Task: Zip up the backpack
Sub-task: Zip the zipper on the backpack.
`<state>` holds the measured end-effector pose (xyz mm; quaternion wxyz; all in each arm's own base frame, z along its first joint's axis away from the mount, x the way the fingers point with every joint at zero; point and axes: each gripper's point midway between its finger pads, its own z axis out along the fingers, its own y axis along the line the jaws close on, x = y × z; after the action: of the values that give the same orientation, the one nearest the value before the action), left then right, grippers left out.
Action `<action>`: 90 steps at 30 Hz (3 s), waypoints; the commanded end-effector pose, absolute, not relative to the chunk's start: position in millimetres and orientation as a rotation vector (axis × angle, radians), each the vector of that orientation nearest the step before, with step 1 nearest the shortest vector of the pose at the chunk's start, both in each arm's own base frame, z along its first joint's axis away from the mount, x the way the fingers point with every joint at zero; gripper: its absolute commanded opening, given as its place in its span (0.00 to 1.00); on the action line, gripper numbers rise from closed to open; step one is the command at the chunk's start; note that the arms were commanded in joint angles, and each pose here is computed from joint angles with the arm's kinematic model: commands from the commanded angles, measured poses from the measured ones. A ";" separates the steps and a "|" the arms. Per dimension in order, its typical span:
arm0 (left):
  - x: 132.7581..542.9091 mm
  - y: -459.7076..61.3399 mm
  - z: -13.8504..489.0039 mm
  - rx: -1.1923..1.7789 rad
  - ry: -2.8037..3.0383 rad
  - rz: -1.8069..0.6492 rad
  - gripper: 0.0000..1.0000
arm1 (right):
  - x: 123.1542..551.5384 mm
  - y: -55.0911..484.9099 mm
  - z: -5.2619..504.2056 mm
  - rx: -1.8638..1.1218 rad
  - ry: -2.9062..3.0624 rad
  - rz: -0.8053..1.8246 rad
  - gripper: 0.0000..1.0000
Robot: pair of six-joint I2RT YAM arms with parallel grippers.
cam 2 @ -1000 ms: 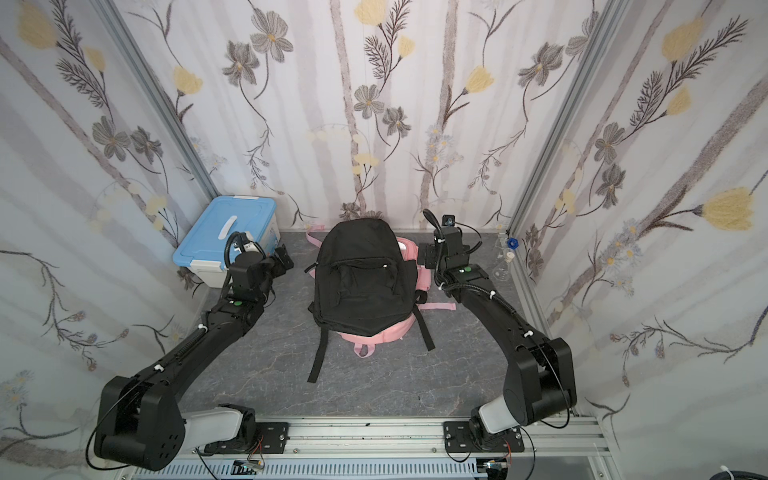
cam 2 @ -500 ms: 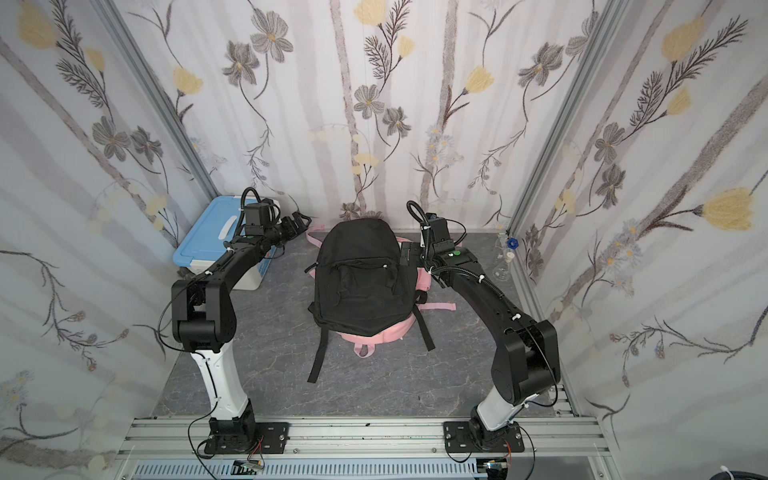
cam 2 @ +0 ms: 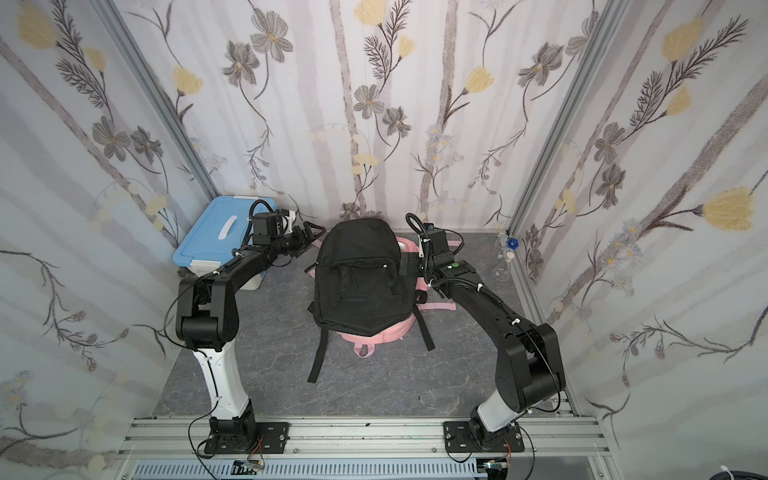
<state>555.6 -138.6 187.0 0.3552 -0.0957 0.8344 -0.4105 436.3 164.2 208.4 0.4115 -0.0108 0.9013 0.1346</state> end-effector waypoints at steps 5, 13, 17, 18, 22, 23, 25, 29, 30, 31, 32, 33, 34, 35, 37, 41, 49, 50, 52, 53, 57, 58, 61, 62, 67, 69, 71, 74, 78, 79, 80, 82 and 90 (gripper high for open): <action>523.9 -92.1 223.3 -0.175 2.144 -0.069 1.00 | 447.0 152.7 233.0 0.019 2.173 0.273 1.00; 574.1 -99.1 195.3 -0.418 2.137 -0.901 1.00 | 449.8 148.3 235.5 0.053 2.148 0.267 1.00; 546.3 -100.5 242.6 -0.135 2.029 -0.308 1.00 | 448.0 146.1 236.1 0.063 2.149 0.263 1.00; 538.9 -110.3 251.4 -0.072 2.017 -0.221 1.00 | 447.4 145.9 236.3 0.062 2.150 0.262 1.00; 532.1 -80.4 219.0 -0.412 2.054 -0.275 1.00 | 448.4 143.9 236.1 0.068 2.147 0.248 1.00; 536.0 -92.7 214.8 -0.377 2.023 -0.541 1.00 | 449.1 143.8 236.3 0.068 2.145 0.248 1.00; 546.2 -100.6 226.2 -0.347 1.910 -0.863 1.00 | 449.6 143.0 238.0 0.071 2.142 0.250 1.00; 573.2 -107.3 199.7 -0.274 2.059 -0.857 1.00 | 449.4 145.2 236.0 0.069 2.142 0.273 1.00; 578.4 -105.1 191.0 -0.286 2.077 -0.860 1.00 | 449.0 145.7 234.1 0.071 2.147 0.275 1.00; 581.1 -107.0 186.7 -0.278 2.072 -0.895 1.00 | 448.7 145.5 232.7 0.076 2.150 0.276 1.00; 584.5 -110.2 184.4 -0.260 2.060 -0.944 1.00 | 448.2 145.5 232.5 0.080 2.150 0.280 1.00; 586.8 -114.1 183.2 -0.246 2.056 -0.988 1.00 | 447.5 144.9 232.1 0.080 2.152 0.280 1.00; 586.9 -120.8 183.4 -0.217 2.054 -1.039 1.00 | 446.6 144.6 231.6 0.081 2.153 0.279 1.00; 586.8 -127.0 181.9 -0.200 2.061 -1.076 1.00 | 445.7 144.0 230.9 0.083 2.154 0.279 1.00; 586.5 -135.4 179.5 -0.170 2.071 -1.127 1.00 | 444.6 143.3 229.0 0.086 2.158 0.277 1.00; 588.8 -148.3 158.5 -0.153 2.131 -1.197 0.94 | 443.4 143.1 227.7 0.091 2.163 0.280 1.00; 579.1 -187.5 144.0 -0.041 2.205 -1.310 0.92 | 444.1 146.0 219.0 0.101 2.180 0.301 1.00; 578.6 -190.6 139.6 -0.038 2.215 -1.321 0.91 | 444.3 147.1 218.5 0.100 2.181 0.307 1.00; 578.2 -197.6 136.7 -0.022 2.221 -1.356 0.84 | 444.5 147.3 217.6 0.104 2.182 0.312 1.00; 577.5 -202.4 135.6 -0.011 2.223 -1.377 0.78 | 444.6 148.4 216.7 0.100 2.184 0.314 1.00; 574.3 -215.7 137.2 0.040 2.233 -1.442 0.26 | 446.0 150.2 207.9 0.092 2.206 0.314 1.00; 572.7 -215.5 137.6 0.038 2.236 -1.443 0.13 | 447.4 151.1 203.9 0.085 2.217 0.308 1.00; 565.2 -211.7 142.5 0.029 2.227 -1.410 0.00 | 452.6 155.4 185.2 0.029 2.304 0.272 1.00; 562.6 -210.8 145.5 0.028 2.221 -1.404 0.00 | 453.9 158.1 181.0 0.002 2.332 0.267 0.99; 547.2 -205.4 143.5 -0.023 2.235 -1.311 0.00 | 456.4 174.9 166.0 -0.168 2.442 0.284 0.85; 543.7 -206.9 138.7 -0.036 2.250 -1.275 0.00 | 455.9 185.7 158.8 -0.228 2.481 0.342 0.78; 541.8 -212.4 134.7 -0.035 2.265 -1.277 0.00 | 453.0 199.1 149.8 -0.286 2.525 0.424 0.68; 541.9 -216.8 129.5 -0.040 2.280 -1.274 0.00 | 447.3 215.1 138.0 -0.331 2.565 0.534 0.60; 542.6 -216.1 127.6 -0.051 2.287 -1.259 0.00 | 441.2 221.7 131.3 -0.350 2.568 0.571 0.59; 543.1 -215.5 128.1 -0.051 2.287 -1.252 0.00 | 439.9 221.3 130.2 -0.351 2.572 0.571 0.58; 543.3 -214.9 128.2 -0.056 2.289 -1.246 0.00 | 438.7 220.8 129.1 -0.352 2.579 0.569 0.58; 543.6 -214.7 129.5 -0.054 2.289 -1.242 0.00 | 434.6 220.5 126.9 -0.361 2.588 0.566 0.58; 544.7 -212.5 130.5 -0.061 2.293 -1.219 0.00 | 424.8 214.2 121.3 -0.373 2.600 0.517 0.58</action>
<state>541.6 -214.3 125.0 0.2583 -0.0235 0.8504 -0.4577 427.2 216.8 120.8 0.2289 -0.1290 0.9451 0.1943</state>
